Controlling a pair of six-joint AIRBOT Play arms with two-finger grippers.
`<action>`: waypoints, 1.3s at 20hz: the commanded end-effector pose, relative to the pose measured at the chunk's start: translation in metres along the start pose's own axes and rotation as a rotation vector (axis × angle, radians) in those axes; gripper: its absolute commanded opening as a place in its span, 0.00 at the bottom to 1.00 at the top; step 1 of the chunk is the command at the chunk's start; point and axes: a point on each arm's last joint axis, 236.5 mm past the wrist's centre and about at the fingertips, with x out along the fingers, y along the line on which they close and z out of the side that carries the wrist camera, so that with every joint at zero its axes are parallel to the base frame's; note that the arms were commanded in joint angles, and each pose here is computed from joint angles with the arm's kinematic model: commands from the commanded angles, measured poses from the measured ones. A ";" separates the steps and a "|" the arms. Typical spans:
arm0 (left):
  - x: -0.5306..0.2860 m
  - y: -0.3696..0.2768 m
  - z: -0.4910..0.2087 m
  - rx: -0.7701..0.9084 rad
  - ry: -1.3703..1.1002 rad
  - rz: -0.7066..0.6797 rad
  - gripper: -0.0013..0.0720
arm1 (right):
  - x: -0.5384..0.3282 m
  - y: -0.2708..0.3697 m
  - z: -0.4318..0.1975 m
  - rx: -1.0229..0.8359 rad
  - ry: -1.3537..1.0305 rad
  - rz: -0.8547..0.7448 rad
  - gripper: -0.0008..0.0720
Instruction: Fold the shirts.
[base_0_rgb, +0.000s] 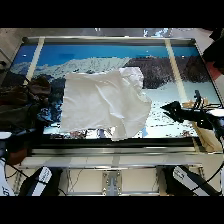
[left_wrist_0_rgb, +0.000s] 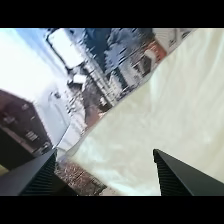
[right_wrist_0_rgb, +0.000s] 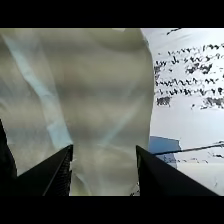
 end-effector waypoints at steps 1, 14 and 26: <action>0.017 0.023 -0.035 -0.080 0.076 -0.001 0.98 | 0.012 -0.006 -0.013 0.071 0.007 0.049 0.64; 0.074 0.001 -0.034 -0.079 0.023 -0.019 0.33 | 0.012 -0.002 -0.031 0.072 0.085 0.061 0.63; 0.062 -0.020 -0.018 -0.057 -0.052 -0.081 0.03 | 0.104 -0.042 -0.094 0.196 0.225 -0.138 0.63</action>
